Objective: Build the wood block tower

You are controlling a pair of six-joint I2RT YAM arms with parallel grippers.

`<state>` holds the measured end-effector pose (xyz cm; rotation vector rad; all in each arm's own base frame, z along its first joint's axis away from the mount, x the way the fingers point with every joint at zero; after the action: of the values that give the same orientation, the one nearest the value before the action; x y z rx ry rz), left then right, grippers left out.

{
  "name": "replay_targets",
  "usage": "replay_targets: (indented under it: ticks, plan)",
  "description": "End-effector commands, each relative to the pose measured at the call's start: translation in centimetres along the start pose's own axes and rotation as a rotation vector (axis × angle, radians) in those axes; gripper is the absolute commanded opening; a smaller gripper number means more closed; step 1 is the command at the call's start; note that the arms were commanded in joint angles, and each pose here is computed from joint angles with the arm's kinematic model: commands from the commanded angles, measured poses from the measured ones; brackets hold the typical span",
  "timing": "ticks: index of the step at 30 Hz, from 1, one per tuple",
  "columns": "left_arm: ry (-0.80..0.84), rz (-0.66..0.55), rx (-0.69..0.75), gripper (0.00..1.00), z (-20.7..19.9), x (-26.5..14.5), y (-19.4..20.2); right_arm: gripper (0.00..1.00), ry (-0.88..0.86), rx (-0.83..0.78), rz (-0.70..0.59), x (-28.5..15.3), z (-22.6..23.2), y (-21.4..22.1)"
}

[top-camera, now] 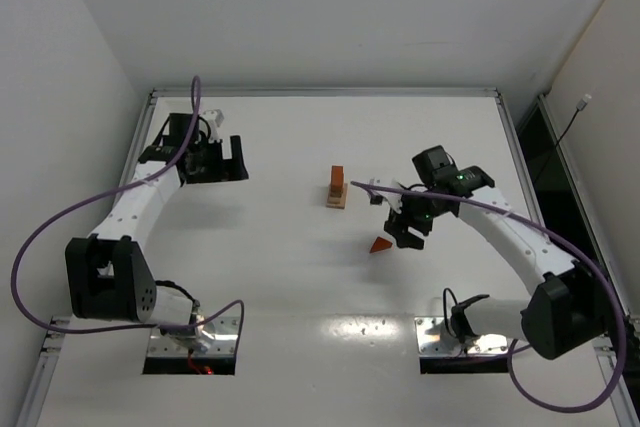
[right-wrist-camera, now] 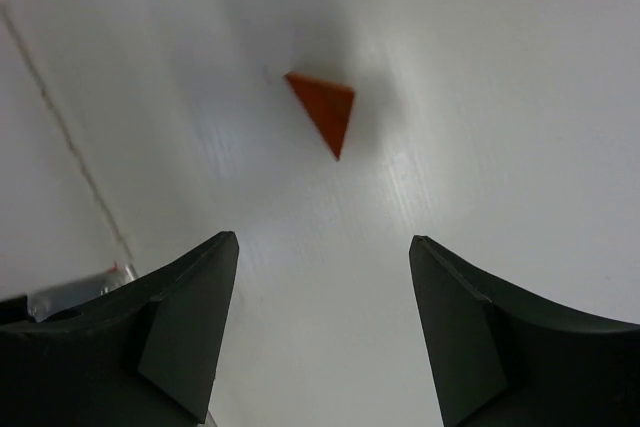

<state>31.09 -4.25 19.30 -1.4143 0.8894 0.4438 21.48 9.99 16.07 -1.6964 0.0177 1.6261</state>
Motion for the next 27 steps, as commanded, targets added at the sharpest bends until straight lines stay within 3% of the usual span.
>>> replay_targets:
  ticks: [1,10,15,24,27]
  plan:
    - [0.091,-0.052,0.045,1.00,-1.2,-0.5,-1.9,0.66,-0.176,-0.245,-0.007,0.7,1.3,0.6]
    - [0.101,-0.043,0.042,1.00,-1.2,-0.4,-1.9,0.57,-0.418,-0.287,0.088,2.8,1.6,0.4]
    - [0.090,-0.055,0.045,1.00,-1.1,-0.5,-2.6,0.50,-0.511,-0.206,0.171,4.7,0.2,0.1]
    - [0.080,-0.063,0.048,1.00,-0.9,-0.5,-3.1,0.44,-0.427,-0.105,0.209,7.2,-2.3,-0.4]
    - [0.081,-0.054,0.045,1.00,-0.9,-0.2,-3.0,0.43,-0.319,-0.094,0.201,7.5,-2.9,-0.4]
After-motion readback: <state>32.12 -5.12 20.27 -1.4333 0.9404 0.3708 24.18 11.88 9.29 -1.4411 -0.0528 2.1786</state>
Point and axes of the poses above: each gripper's point midway between its finger pads, its own x axis out along the fingers, its own z axis along the line the jaws close on, y = z × x, the point moved 6 cm from there along -x, back along the fingers, and after that the axes turned 15 degrees about x, right-handed, at the moved point
